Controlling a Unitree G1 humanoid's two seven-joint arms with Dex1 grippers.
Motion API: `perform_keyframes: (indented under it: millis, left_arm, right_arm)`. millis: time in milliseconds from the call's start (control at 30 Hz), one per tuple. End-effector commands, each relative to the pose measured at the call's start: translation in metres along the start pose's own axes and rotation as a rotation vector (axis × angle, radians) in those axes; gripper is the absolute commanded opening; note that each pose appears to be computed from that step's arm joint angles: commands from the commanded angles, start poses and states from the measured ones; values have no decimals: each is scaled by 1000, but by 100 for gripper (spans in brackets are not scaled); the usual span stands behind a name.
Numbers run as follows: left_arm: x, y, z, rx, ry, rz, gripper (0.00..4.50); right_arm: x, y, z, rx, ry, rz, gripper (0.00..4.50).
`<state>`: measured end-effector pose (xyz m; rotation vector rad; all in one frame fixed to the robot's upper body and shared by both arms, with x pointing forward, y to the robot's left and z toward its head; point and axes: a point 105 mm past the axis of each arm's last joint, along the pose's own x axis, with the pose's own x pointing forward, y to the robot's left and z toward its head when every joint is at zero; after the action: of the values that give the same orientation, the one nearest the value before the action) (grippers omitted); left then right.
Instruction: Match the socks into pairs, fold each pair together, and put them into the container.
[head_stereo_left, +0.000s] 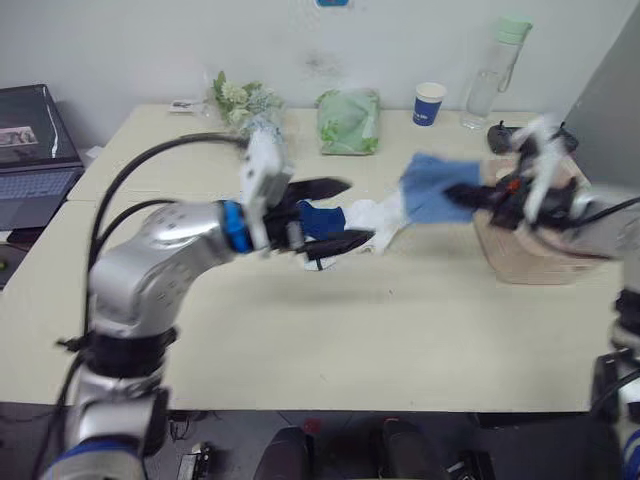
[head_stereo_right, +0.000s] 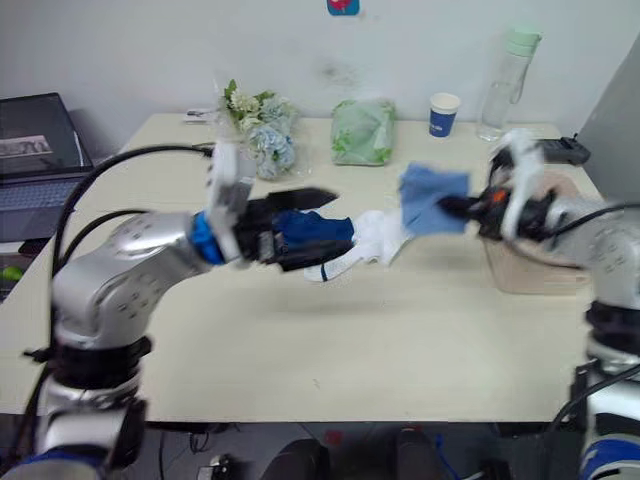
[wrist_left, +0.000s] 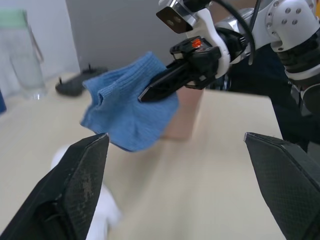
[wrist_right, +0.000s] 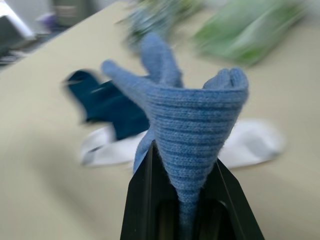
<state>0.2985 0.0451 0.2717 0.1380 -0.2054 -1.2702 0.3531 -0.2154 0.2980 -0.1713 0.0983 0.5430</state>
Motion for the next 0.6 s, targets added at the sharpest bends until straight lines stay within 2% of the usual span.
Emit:
perform_keyframes:
  millis: [33, 133, 233, 300, 433, 600]
  left_arm:
    - [21, 9, 9, 27, -70, 57, 446]
    - [43, 12, 20, 11, -137, 81, 446]
    - [63, 7, 28, 20, -176, 66, 446]
    - [70, 3, 30, 25, -187, 48, 446]
    - [77, -7, 30, 28, -186, 2, 446]
    - [63, -19, -3, 32, -66, -36, 446]
  right_arm:
    - [-17, -39, 24, -342, -14, -190, 0]
    - [-28, -68, 23, -692, 100, -295, 0]
    - [-27, -92, 6, -903, 219, -324, 0]
    - [-23, -101, -5, -967, 259, -328, 0]
    - [0, -109, -49, -1084, 375, -249, 0]
    - [10, -112, -88, -1125, 489, -160, 0]
